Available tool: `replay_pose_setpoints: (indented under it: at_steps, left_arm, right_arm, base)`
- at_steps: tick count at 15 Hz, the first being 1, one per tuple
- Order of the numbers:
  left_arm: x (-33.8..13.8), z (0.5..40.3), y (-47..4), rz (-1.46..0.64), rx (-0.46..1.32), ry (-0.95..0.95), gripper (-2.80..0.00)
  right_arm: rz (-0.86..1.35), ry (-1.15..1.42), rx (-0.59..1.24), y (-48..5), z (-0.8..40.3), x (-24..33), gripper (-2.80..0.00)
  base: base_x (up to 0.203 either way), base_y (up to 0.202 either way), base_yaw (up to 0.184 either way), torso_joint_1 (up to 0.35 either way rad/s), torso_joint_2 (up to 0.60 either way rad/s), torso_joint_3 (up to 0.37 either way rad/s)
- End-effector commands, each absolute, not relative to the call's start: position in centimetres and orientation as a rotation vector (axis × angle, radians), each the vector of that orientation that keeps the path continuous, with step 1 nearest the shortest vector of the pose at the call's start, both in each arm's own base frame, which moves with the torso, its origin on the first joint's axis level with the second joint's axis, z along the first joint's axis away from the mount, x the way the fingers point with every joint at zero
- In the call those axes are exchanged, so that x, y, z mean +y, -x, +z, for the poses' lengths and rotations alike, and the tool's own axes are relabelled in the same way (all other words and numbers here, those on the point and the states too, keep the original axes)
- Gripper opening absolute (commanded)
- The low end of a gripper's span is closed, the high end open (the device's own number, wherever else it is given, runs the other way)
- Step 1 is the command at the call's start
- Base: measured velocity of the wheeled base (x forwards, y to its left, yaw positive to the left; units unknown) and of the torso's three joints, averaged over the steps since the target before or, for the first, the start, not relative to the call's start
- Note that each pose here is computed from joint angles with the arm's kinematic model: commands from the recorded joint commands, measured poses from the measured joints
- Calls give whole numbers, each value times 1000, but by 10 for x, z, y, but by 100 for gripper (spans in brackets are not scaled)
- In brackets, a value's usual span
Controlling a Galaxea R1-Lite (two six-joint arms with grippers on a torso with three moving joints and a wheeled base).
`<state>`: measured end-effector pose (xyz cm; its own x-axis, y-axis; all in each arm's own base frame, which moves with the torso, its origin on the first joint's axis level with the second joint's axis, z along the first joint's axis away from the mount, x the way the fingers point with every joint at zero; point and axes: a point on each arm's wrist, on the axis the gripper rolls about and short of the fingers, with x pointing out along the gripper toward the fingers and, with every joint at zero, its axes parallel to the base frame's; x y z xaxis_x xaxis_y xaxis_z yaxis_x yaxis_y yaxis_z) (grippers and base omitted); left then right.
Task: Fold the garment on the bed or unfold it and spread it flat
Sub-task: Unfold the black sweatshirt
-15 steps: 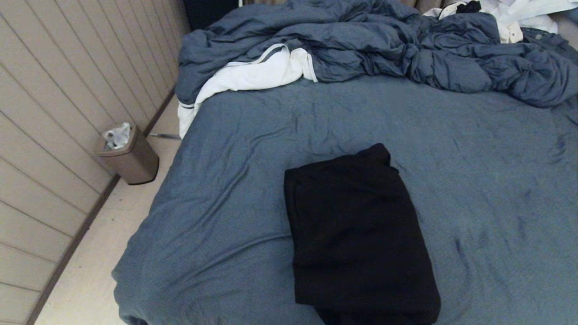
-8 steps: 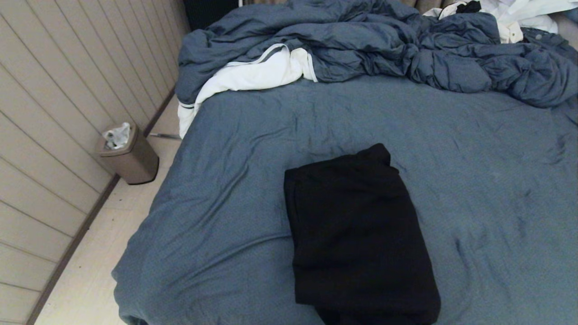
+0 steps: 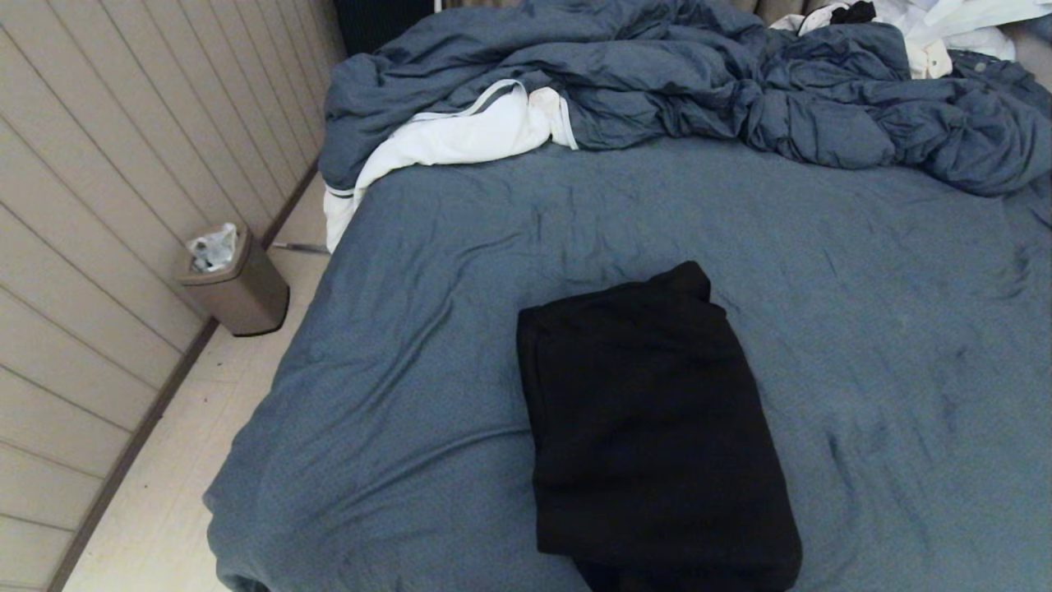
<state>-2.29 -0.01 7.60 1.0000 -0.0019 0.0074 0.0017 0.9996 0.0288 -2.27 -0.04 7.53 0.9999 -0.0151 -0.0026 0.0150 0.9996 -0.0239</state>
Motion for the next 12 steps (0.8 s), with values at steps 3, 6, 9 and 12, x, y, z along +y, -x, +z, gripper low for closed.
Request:
replay_pose_setpoints:
  at_steps: [3, 6, 9, 12]
  left_arm:
    - [0, 76, 23, -1, -6, -29, -280]
    - [0, 77, 23, -1, -9, -29, -280]
    - [0, 76, 23, -1, -6, -29, -280]
    - [0, 76, 23, -1, -6, -29, -280]
  right_arm:
    - [-14, 23, 5, 23, 75, 0, -280]
    - [-11, 25, 5, 23, 75, 0, -280]
    - [-6, 37, 4, 23, 76, 0, -280]
    - [1, 51, 69, 27, 84, 0, -280]
  base:
    - [0, 0, 0, 0, 0, 0]
    - [0, 0, 0, 0, 0, 0]
    - [0, 0, 0, 0, 0, 0]
    - [0, 0, 0, 0, 0, 0]
